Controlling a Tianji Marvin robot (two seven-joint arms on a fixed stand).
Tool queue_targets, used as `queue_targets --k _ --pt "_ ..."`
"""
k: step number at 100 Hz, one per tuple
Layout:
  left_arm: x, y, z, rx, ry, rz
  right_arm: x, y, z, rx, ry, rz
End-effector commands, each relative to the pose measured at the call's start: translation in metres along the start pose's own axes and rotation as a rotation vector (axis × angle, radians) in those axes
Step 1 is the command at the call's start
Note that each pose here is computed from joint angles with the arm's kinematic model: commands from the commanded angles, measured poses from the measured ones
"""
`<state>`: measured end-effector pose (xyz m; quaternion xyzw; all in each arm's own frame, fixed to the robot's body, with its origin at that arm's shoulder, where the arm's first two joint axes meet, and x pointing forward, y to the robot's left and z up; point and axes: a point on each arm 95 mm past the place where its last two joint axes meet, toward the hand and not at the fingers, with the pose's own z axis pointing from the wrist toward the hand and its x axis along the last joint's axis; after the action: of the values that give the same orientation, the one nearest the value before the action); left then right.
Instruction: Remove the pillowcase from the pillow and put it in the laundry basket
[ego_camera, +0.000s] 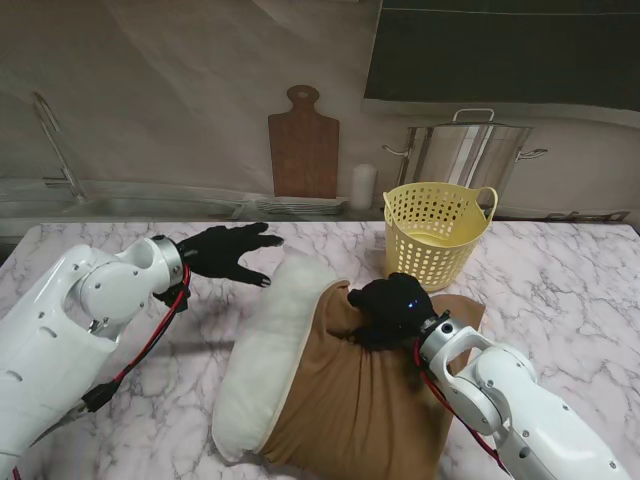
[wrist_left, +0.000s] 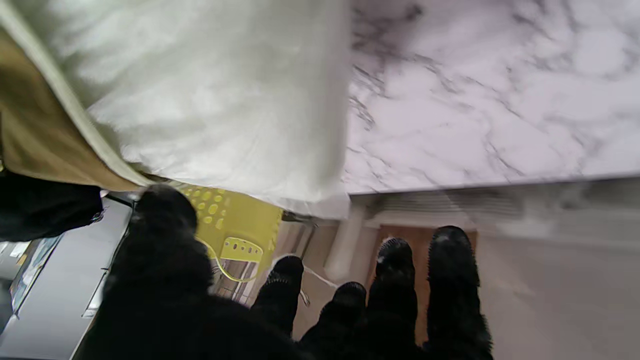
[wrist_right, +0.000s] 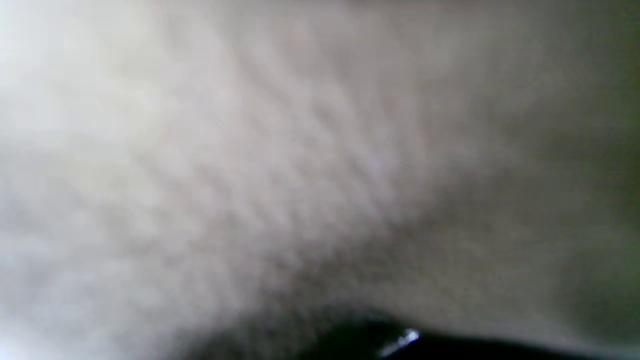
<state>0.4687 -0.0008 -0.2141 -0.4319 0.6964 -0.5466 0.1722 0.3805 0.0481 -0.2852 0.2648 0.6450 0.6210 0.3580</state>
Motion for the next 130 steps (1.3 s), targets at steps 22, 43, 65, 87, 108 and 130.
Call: queue_targets --k 22,43,65,87,108,130 --pt "0.003 -0.014 0.011 -0.095 0.023 -0.027 0.009 0.017 -0.005 -0.069 0.021 -0.011" --pt "0.011 -0.007 0.026 -0.114 0.044 -0.019 0.009 0.029 -0.005 -0.129 0.018 -0.054" --pt "0.023 -0.006 0.045 -0.115 0.078 -0.03 0.015 0.044 -0.002 -0.209 0.039 -0.076" --pt "0.038 -0.003 0.054 -0.047 0.125 -0.056 0.017 0.049 0.0 -0.257 0.045 -0.079" --pt "0.054 0.003 0.056 0.071 0.18 -0.086 0.011 0.048 0.0 -0.307 0.014 -0.091" --pt "0.054 -0.008 0.038 0.221 0.154 0.073 0.003 0.048 -0.012 -0.3 -0.043 -0.111"
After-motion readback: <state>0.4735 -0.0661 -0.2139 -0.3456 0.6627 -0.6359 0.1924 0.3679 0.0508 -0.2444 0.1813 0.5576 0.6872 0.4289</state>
